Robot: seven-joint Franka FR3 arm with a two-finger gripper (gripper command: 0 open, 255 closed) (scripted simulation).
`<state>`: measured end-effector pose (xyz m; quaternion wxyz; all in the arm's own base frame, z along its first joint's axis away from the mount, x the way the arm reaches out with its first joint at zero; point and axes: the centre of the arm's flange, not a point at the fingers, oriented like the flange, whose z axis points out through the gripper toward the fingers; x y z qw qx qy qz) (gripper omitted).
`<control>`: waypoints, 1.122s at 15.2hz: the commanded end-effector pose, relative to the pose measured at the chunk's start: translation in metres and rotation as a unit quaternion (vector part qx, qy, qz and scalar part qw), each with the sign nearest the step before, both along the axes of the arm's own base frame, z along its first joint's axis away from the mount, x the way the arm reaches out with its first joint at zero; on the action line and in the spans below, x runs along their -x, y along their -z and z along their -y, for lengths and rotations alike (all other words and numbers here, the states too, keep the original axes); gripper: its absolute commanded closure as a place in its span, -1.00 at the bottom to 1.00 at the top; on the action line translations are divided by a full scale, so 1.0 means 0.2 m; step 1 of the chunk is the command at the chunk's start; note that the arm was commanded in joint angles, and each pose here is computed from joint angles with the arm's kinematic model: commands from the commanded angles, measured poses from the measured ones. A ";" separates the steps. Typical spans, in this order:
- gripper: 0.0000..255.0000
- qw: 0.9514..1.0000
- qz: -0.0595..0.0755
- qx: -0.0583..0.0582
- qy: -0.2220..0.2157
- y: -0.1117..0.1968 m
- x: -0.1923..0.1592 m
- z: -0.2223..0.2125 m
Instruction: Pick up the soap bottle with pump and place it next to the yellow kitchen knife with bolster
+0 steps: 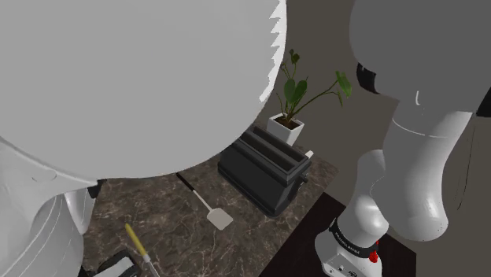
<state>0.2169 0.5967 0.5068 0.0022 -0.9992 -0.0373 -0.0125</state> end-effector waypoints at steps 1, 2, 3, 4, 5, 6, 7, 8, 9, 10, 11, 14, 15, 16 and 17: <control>1.00 1.000 0.000 0.000 0.000 0.05 0.00 0.00; 1.00 1.000 0.000 0.000 0.000 0.08 0.00 0.00; 1.00 1.000 0.000 0.000 0.000 0.10 0.00 0.00; 1.00 1.000 0.000 0.000 0.000 0.13 0.00 0.00; 1.00 1.000 0.000 0.000 0.000 0.15 0.00 0.00; 1.00 1.000 0.000 0.000 0.000 0.18 0.00 0.00; 1.00 1.000 0.000 0.000 0.000 0.21 0.00 0.00; 1.00 1.000 0.000 0.000 0.000 0.23 0.00 0.00; 1.00 1.000 0.000 0.000 0.000 0.26 0.00 0.00; 1.00 1.000 0.000 0.000 0.000 0.29 0.00 0.00; 1.00 1.000 0.000 0.000 0.000 0.33 0.00 0.00; 1.00 1.000 0.000 0.000 0.000 0.33 0.00 0.00; 1.00 1.000 0.000 0.000 0.000 0.33 0.00 0.00; 1.00 1.000 0.000 0.000 0.000 0.33 0.00 0.00; 1.00 1.000 0.000 0.000 0.000 0.33 0.00 0.00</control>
